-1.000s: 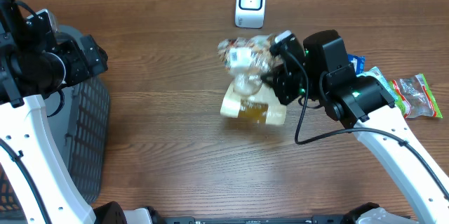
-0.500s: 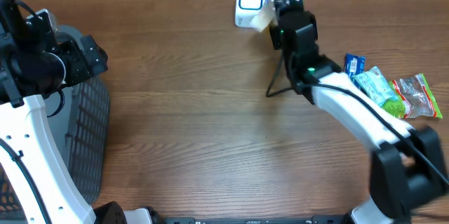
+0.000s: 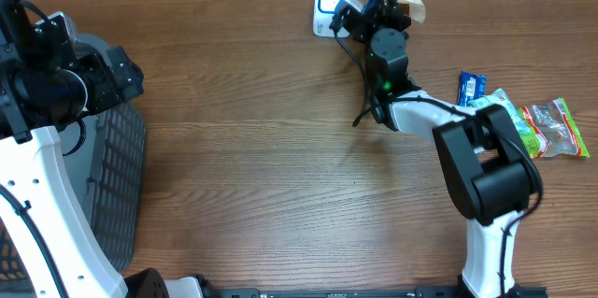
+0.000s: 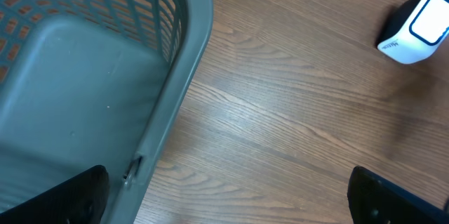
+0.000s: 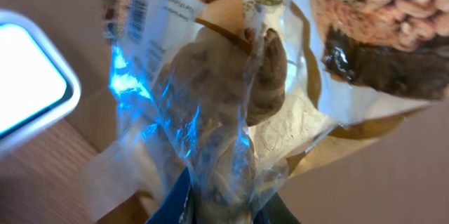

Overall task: Scan the item barcode
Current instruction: 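Hold the Pantree bag barcode against the white scanner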

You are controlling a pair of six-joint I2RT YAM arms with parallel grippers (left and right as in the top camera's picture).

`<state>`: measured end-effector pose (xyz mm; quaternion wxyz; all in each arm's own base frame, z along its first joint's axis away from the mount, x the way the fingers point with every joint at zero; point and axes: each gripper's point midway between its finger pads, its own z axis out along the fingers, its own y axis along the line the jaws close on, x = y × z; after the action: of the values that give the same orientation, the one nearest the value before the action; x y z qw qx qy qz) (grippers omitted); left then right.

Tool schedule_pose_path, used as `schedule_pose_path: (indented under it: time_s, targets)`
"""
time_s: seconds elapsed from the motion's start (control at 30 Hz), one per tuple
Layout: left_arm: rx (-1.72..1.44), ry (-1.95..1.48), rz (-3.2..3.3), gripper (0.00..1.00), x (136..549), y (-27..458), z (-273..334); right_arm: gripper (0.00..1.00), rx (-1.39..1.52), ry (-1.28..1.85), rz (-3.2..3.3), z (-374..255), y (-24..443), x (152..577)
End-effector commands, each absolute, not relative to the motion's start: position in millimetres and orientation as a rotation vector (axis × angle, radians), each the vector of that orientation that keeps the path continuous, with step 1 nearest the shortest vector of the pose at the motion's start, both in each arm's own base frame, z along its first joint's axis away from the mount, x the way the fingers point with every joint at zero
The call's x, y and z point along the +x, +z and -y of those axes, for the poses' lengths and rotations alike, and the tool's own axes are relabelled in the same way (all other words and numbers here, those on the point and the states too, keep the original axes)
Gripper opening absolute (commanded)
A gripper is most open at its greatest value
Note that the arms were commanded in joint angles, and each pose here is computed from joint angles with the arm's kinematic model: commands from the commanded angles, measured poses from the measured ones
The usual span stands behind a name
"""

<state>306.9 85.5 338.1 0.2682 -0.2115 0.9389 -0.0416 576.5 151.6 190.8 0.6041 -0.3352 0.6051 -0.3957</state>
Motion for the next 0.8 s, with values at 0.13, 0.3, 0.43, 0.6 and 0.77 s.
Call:
schedule_pose_path:
  time_s: [0.13, 0.3, 0.43, 0.6, 0.77]
  targets:
    - [-0.576, -0.125, -2.503, 1.00, 305.9, 346.4, -82.5, 0.04, -0.961, -1.041, -1.219, -139.9, 187.3, 603.7]
    - [-0.576, -0.125, -2.503, 1.00, 306.0, 346.5, -82.5, 0.04, -1.006, -1.003, -1.196, -144.0, 187.8, 610.0]
    - [-0.575, -0.125, -2.503, 1.00, 306.0, 346.5, -82.4, 0.04, -1.043, -0.973, -1.180, -153.7, 188.2, 614.8]
    - [-0.576, -0.124, -2.503, 1.00, 305.9, 346.4, -82.5, 0.04, -1.096, -0.975, -1.168, -163.5, 185.9, 622.9]
    - [-0.576, -0.125, -2.503, 0.99, 306.0, 346.5, -82.5, 0.04, -1.113, -0.969, -1.178, -165.7, 181.4, 626.4]
